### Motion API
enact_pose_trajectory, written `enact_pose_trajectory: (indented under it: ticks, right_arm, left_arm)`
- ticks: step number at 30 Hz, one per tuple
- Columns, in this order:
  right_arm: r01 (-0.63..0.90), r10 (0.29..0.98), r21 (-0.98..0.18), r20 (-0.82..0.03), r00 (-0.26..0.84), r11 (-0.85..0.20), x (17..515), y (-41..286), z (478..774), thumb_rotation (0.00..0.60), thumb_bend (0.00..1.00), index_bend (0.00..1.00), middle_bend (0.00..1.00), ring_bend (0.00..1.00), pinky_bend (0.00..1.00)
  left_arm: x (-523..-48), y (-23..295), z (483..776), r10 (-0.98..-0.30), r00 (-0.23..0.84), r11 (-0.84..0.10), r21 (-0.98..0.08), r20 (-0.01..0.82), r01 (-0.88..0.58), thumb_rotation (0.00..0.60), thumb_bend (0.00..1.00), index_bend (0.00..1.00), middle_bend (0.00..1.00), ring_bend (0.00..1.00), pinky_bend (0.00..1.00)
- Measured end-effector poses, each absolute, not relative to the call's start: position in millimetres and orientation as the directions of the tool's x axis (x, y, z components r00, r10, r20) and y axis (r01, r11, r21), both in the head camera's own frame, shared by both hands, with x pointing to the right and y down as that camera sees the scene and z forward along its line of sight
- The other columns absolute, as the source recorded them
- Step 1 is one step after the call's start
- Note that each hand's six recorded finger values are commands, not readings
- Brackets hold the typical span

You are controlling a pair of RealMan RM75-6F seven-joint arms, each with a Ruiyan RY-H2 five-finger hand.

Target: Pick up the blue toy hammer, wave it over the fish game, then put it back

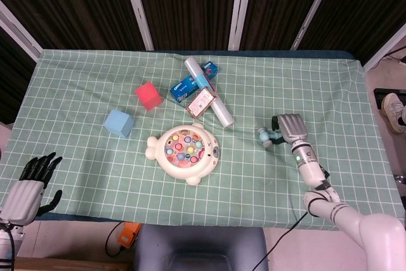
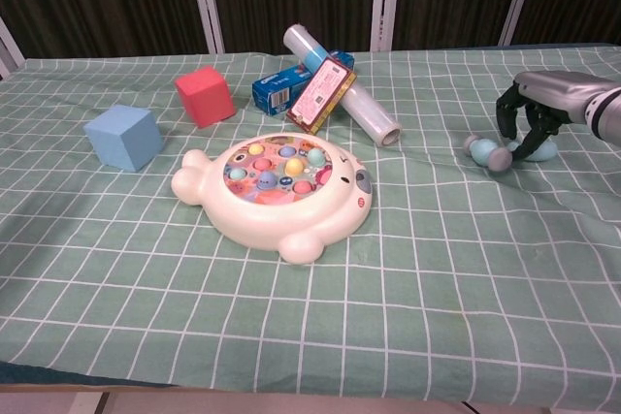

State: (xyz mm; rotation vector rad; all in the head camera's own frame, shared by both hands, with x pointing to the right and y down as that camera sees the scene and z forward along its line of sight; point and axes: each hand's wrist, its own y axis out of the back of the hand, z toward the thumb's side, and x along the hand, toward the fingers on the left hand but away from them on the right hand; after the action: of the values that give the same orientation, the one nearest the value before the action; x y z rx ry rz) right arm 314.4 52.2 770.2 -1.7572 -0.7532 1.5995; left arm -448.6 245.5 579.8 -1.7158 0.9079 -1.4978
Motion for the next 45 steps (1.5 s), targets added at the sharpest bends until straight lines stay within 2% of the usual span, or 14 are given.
enact_pose_trajectory:
  ticks: [45]
  right_arm:
    - [0.109,0.757,-0.755,-0.653,-0.032,-0.647,319.7,1.3,781.2,0.600,0.31,0.62,0.57,0.68,0.72]
  left_arm:
    - [-451.4,240.5,590.6,-0.841,0.055,-0.541,-0.840,0.539,-0.044,0.600,0.42,0.00,0.03,0.00,0.06]
